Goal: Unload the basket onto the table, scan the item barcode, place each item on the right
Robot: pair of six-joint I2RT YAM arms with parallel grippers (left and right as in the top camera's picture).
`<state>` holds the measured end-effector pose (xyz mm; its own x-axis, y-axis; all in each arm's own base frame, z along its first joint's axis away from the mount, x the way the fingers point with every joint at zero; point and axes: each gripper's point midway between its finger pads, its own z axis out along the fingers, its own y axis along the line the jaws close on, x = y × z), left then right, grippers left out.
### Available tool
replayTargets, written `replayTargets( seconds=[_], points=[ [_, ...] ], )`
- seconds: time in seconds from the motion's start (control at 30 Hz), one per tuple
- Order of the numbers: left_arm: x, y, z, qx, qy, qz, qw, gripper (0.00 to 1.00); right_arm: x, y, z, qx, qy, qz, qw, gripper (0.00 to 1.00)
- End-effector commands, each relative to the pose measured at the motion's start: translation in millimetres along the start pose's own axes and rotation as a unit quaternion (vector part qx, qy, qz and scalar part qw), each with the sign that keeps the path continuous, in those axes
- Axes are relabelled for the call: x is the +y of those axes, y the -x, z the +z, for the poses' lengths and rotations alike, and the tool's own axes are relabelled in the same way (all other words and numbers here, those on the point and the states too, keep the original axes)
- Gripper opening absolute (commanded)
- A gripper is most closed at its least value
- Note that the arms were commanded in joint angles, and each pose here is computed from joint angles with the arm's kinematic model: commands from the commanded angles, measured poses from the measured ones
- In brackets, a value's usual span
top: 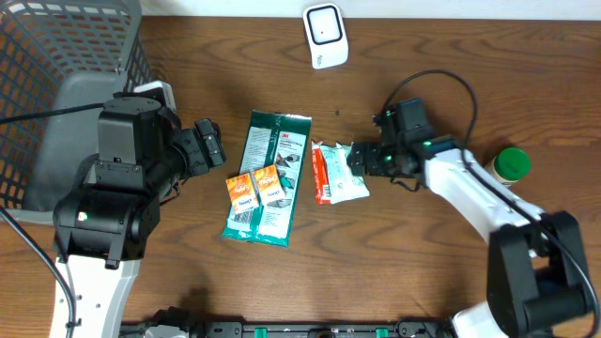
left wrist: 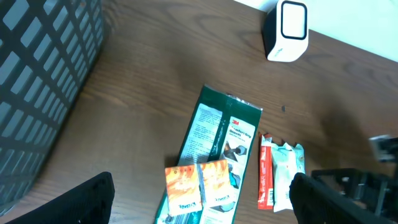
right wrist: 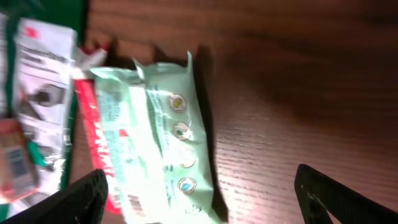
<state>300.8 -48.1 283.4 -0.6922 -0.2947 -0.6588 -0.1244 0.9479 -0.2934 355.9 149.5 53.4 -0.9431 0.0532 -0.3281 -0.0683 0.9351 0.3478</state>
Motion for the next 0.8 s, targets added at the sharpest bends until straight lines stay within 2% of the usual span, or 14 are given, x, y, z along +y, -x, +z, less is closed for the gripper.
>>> replayTargets(
  seconds=[0.0,0.77],
  points=[
    [1.5,5.4,-3.5,-0.01,0.005,0.0,1.0,0.91,8.6,8.3,-14.5,-0.014,0.025,0.001,1.0,0.9],
    [1.5,5.4,-3.5,-0.01,0.005,0.0,1.0,0.9,26.3,-0.1,-8.8,-0.009,0.021,-0.006,1.0,0.89]
  ],
)
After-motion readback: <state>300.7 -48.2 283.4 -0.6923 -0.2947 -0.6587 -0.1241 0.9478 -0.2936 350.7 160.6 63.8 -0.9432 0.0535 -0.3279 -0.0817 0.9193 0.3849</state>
